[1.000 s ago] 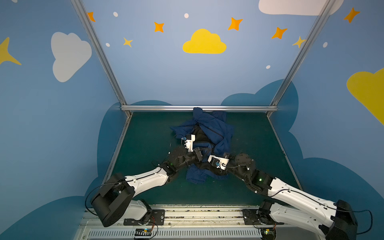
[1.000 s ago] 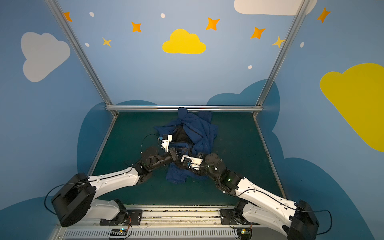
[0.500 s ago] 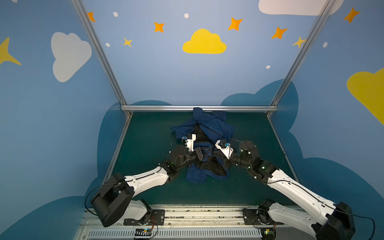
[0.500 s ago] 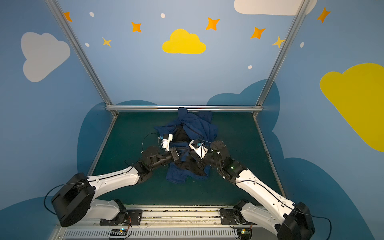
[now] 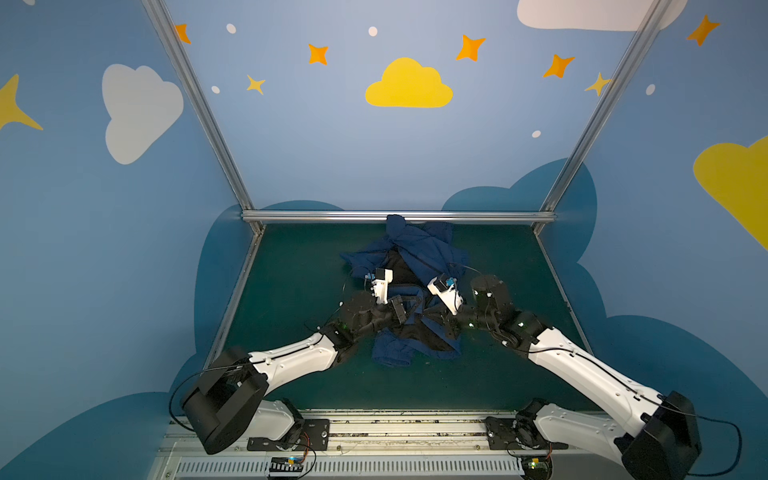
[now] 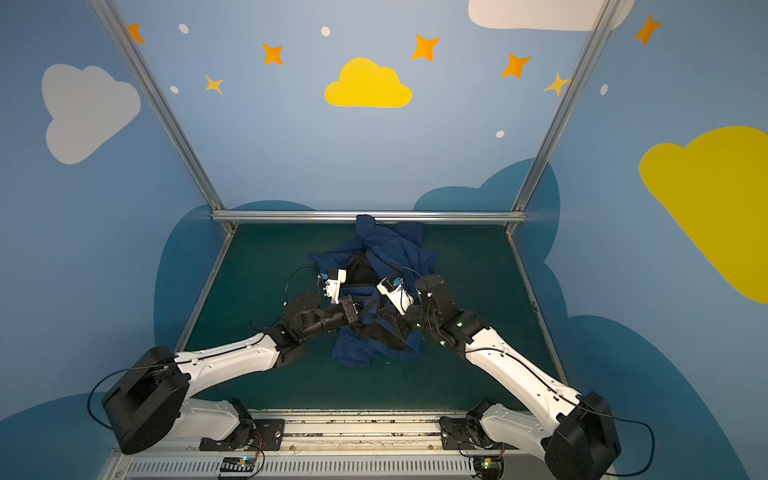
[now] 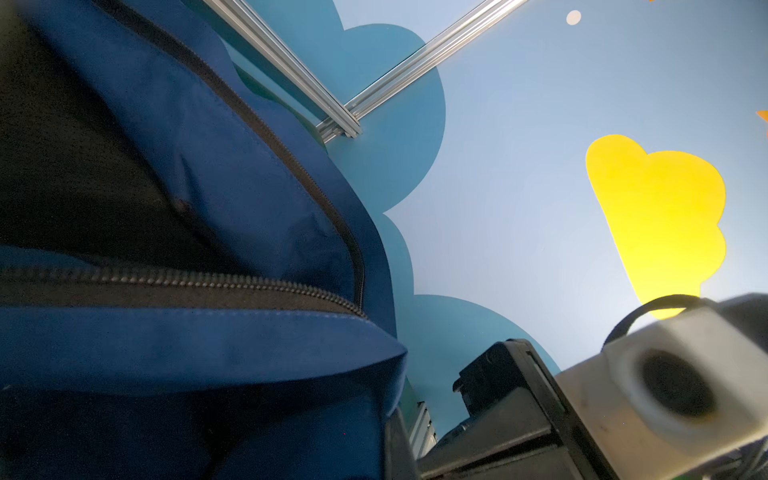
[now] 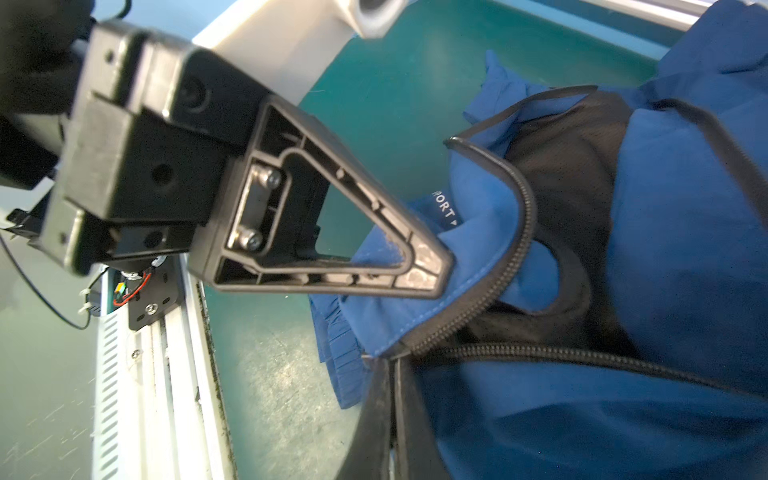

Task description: Zip up the jacket

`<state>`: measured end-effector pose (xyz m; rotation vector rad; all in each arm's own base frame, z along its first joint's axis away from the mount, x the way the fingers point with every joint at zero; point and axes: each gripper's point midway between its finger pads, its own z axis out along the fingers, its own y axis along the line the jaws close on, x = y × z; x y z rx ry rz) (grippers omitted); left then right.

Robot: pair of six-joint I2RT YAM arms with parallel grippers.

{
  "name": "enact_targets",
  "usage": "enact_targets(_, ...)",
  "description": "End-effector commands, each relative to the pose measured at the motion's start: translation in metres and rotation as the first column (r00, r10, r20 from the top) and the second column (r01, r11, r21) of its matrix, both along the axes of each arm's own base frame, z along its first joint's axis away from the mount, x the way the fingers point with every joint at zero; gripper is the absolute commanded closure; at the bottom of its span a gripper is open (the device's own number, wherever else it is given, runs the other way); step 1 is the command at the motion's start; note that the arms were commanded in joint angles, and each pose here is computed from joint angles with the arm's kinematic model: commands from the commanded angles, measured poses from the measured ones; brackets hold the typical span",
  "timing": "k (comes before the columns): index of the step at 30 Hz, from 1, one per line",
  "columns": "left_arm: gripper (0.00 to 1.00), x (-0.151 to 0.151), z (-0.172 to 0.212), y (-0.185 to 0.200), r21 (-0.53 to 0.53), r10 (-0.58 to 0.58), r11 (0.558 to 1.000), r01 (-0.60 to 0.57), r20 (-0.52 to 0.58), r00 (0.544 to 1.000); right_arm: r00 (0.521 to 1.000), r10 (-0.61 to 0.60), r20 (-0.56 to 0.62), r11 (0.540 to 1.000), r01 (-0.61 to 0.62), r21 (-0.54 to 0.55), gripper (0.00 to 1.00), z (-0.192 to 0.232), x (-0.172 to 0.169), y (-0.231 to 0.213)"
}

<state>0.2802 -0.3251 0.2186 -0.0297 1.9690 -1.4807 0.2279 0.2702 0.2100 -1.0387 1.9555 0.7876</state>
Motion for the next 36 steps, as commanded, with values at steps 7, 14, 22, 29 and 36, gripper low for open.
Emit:
enact_targets(7,0.97,0.002,0.026,0.000,-0.045,0.009,0.999,-0.007,0.062,0.998,0.995,0.040,0.086,0.999,-0.043,0.030,1.00,0.020,-0.007,-0.002)
enact_targets(14,0.97,0.012,0.026,0.003,-0.043,0.030,0.999,-0.027,0.079,0.996,0.998,0.035,0.048,0.999,-0.036,0.007,1.00,0.012,-0.017,-0.010)
enact_targets(22,0.97,0.007,0.006,0.002,0.088,-0.020,0.996,0.015,0.059,0.998,0.995,-0.098,0.010,0.975,0.098,-0.200,1.00,-0.023,-0.027,-0.037)
enact_targets(29,0.97,-0.006,-0.012,-0.004,0.116,-0.082,0.990,0.077,0.041,0.996,0.960,-0.252,-0.122,0.915,0.196,-0.352,1.00,-0.066,-0.041,-0.061)
enact_targets(36,0.97,-0.014,-0.035,-0.015,0.099,-0.116,0.988,0.116,-0.005,0.993,0.941,-0.317,-0.121,0.890,0.250,-0.381,1.00,-0.080,-0.040,-0.072)
